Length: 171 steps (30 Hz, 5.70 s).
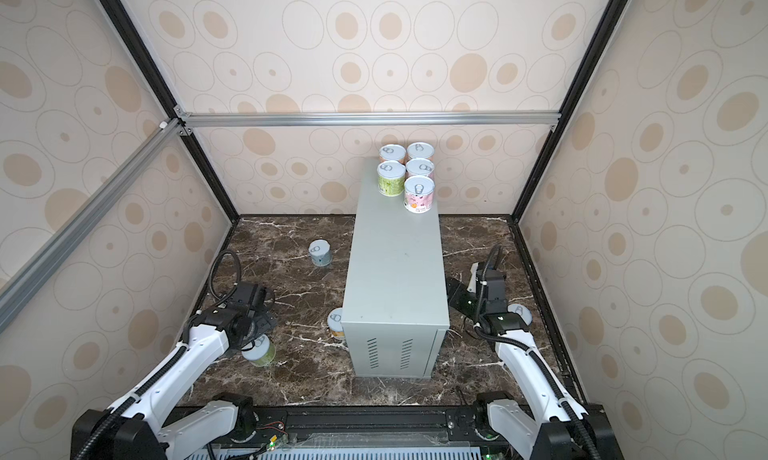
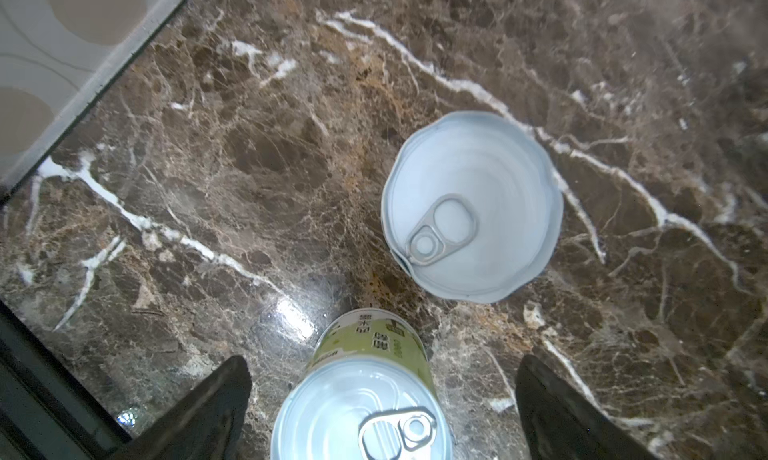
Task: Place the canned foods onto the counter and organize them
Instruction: 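Lower the left gripper onto the green-labelled white-lidded floor can, then close the left gripper on the green-labelled can and lift it, then carry the green-labelled can up over the cabinet top with the left gripper, then lower the green-labelled can in front of the green and pink cans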
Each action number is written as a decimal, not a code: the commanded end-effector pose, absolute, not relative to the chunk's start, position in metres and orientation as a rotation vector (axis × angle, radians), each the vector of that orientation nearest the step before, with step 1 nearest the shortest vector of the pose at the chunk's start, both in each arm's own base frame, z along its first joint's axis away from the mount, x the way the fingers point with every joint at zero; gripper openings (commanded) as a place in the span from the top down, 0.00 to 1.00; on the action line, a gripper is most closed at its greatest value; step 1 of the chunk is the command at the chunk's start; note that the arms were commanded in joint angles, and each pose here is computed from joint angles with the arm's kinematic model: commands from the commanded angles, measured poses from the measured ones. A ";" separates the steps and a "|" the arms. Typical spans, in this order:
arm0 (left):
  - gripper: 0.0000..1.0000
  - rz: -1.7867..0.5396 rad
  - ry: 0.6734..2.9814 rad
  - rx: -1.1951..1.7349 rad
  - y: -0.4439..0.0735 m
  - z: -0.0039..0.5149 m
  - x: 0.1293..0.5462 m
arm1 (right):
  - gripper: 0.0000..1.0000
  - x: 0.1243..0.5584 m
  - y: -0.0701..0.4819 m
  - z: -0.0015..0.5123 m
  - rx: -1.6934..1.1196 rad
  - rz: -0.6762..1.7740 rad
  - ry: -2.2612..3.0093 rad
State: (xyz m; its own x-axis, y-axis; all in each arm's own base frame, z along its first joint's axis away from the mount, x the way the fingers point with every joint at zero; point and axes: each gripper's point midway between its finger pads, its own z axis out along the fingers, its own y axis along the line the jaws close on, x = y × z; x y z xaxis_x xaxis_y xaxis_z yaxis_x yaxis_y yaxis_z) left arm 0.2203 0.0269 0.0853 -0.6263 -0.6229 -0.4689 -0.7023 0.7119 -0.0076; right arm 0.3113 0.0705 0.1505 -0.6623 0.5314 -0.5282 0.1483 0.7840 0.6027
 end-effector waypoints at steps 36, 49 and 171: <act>0.29 0.116 2.593 -0.907 -0.003 0.044 0.222 | 0.05 0.309 0.069 0.150 0.511 0.682 2.235; 0.41 -0.098 2.557 -0.598 -0.033 0.089 0.261 | 0.05 0.308 0.071 0.154 0.476 0.689 2.229; 0.01 -0.503 1.781 0.619 -0.316 0.498 0.298 | 0.05 0.283 0.070 0.192 0.318 0.647 2.179</act>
State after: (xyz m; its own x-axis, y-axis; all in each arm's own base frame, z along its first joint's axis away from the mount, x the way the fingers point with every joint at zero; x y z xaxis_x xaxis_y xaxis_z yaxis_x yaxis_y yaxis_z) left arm 0.3127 -0.3288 0.4588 -0.3483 0.2169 -0.9119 0.6151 0.7870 -0.0477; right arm 0.2850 0.0733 0.1854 -0.6448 0.4320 -0.6305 0.0114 0.8303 0.5571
